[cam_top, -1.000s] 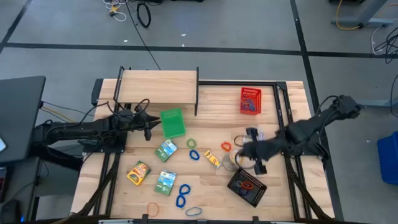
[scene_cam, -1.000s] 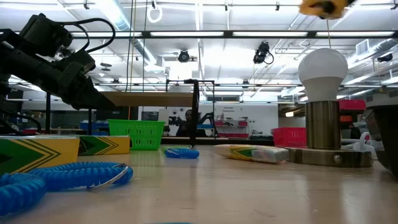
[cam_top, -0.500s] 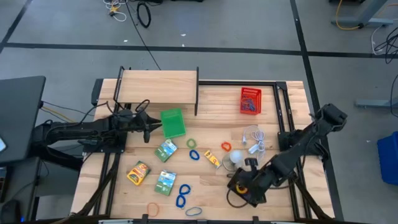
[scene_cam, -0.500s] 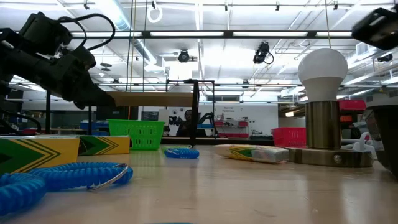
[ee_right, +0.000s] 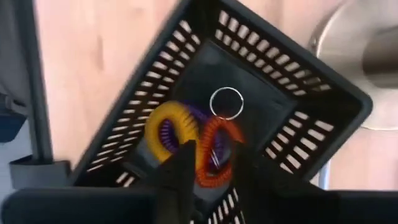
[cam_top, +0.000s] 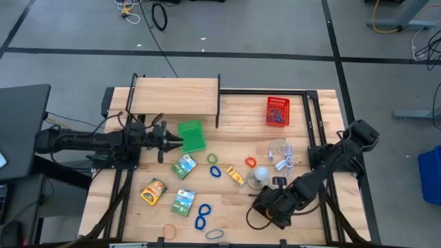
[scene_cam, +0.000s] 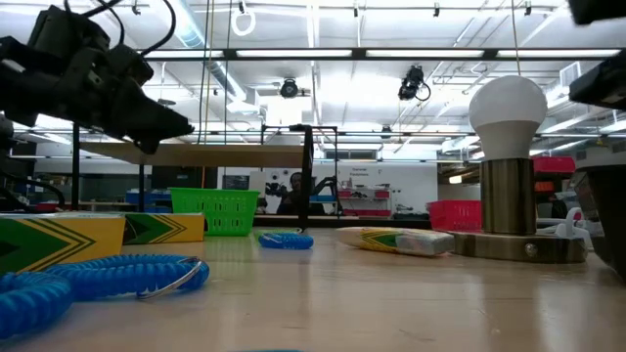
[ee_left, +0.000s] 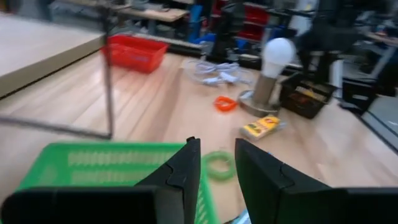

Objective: Pick & Place Office Desk Supplies
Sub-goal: Put the yellow spring keychain into the black basket, then put the green spring keychain into the black basket

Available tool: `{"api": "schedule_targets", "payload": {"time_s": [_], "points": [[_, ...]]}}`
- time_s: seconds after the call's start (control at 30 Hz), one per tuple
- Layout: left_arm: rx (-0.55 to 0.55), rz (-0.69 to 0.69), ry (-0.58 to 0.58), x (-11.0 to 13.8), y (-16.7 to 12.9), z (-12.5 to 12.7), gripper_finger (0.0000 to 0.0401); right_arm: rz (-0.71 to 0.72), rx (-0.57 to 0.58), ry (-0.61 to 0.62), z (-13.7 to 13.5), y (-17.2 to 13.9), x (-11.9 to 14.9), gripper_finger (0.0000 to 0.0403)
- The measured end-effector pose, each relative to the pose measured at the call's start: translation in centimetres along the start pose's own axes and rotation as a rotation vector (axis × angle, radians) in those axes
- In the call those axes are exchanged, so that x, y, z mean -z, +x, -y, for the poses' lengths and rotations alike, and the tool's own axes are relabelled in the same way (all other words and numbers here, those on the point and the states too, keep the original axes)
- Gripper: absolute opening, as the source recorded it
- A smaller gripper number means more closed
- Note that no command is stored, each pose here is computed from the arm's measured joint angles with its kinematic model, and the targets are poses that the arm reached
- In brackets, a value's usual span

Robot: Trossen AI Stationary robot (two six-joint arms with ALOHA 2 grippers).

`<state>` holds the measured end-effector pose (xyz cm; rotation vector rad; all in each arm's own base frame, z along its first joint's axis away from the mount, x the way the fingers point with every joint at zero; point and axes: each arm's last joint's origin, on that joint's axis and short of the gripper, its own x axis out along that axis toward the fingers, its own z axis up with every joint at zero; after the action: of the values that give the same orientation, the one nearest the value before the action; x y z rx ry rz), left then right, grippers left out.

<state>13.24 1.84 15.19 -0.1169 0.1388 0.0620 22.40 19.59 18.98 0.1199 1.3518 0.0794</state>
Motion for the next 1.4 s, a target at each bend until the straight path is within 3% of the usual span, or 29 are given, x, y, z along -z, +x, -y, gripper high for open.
{"api": "schedule_targets", "payload": {"time_s": [0.23,0.47,0.87,1.07,1.4], "points": [[0.036,-0.045,0.052,-1.1,1.9,1.5,0.0178,-0.009,0.007,0.014,0.4,0.0,-0.2,0.0176],[0.088,-0.196,0.123,-2.5,5.9,3.5,0.0244,0.008,0.027,0.013,0.4,0.0,-0.2,0.0183],[0.113,-0.642,0.425,-3.1,14.9,7.4,0.0243,0.042,0.014,-0.044,-0.6,-0.1,0.3,0.0165],[0.109,-0.814,0.518,-3.2,16.9,7.5,0.0242,0.055,-0.002,-0.069,-1.2,-0.9,-0.1,0.0157],[0.094,-0.988,0.596,-0.3,18.9,6.4,0.0242,0.138,-0.068,-0.159,-2.8,-3.6,-1.9,0.0142]]}}
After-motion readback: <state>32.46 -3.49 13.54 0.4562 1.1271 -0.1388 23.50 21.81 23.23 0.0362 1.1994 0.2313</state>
